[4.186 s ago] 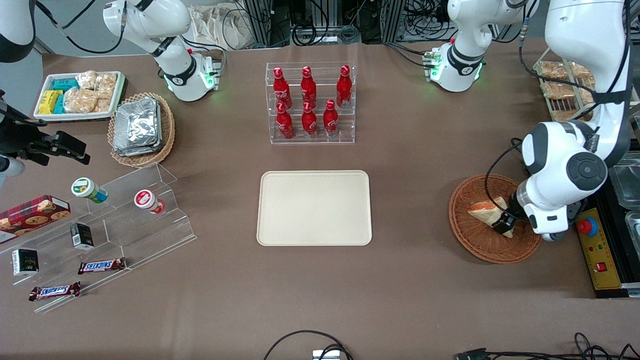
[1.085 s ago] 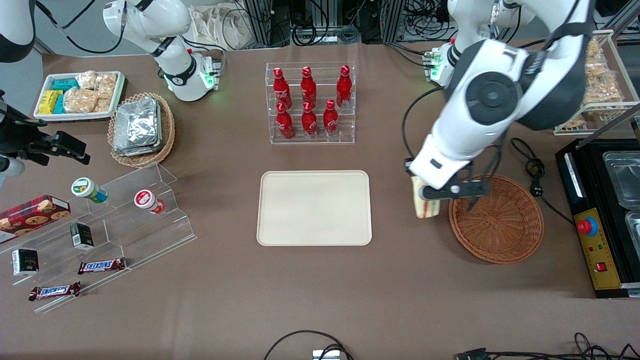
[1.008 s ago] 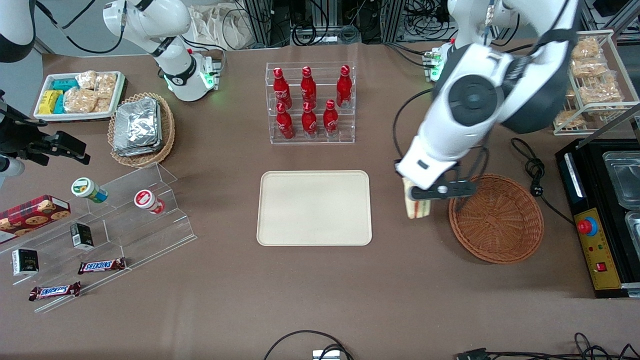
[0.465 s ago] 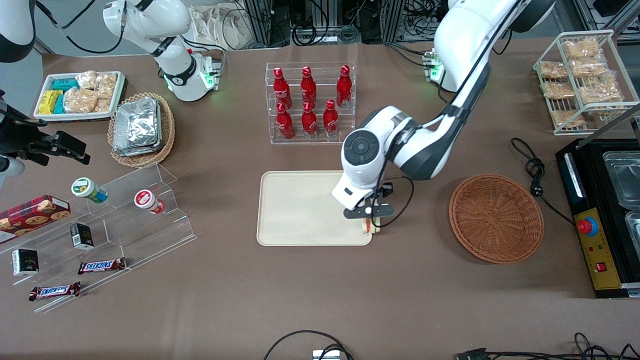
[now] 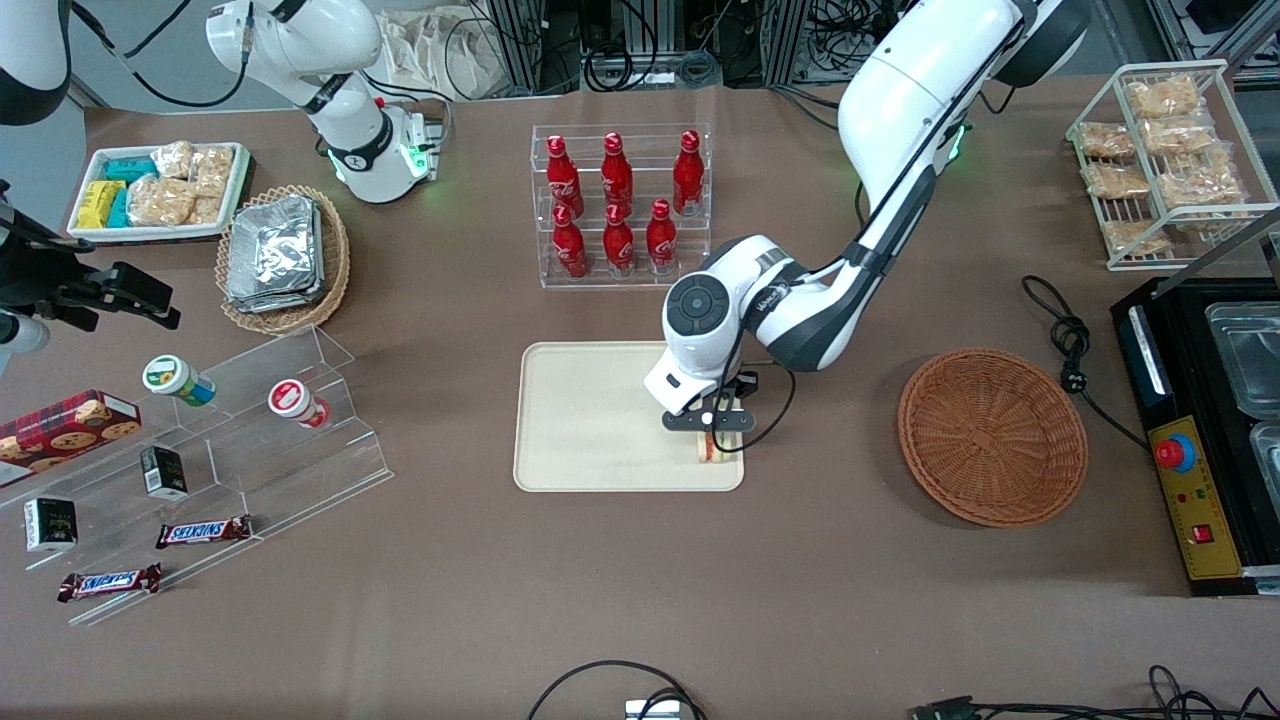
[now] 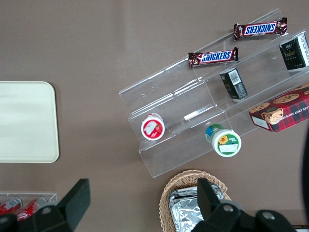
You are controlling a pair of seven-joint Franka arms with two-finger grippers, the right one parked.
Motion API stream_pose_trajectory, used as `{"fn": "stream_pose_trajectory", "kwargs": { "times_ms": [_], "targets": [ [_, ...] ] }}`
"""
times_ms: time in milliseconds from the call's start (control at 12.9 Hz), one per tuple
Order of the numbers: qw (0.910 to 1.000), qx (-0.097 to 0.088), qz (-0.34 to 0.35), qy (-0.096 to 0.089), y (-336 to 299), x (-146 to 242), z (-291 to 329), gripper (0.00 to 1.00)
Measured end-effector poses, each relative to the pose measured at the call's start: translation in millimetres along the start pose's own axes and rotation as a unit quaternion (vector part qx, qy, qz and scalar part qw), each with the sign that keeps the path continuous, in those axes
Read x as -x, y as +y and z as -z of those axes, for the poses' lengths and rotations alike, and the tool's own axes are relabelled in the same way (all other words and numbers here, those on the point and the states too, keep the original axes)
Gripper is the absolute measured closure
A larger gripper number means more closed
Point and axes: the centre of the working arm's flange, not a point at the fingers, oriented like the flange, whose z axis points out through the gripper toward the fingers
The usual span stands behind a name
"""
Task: Place sandwich from basket to tray
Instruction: 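Lower the sandwich onto the cream tray and open the left gripper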
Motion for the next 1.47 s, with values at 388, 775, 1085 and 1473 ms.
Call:
{"fn": "stream_pose_trajectory", "kwargs": {
  "times_ms": [388,775,1085,1473],
  "targets": [
    [0.9999,0.01,-0.006,0.007,6.2,-0.7,-17.9,0.8],
    [0.9999,0.01,0.0,0.005,7.2,0.0,-22.0,0.56],
    [0.9998,0.015,0.003,0.011,7.7,-2.5,-15.1,0.16],
    [0.9985,0.03,0.015,0.042,-2.1,-13.3,30.1,0.0]
  ]
}}
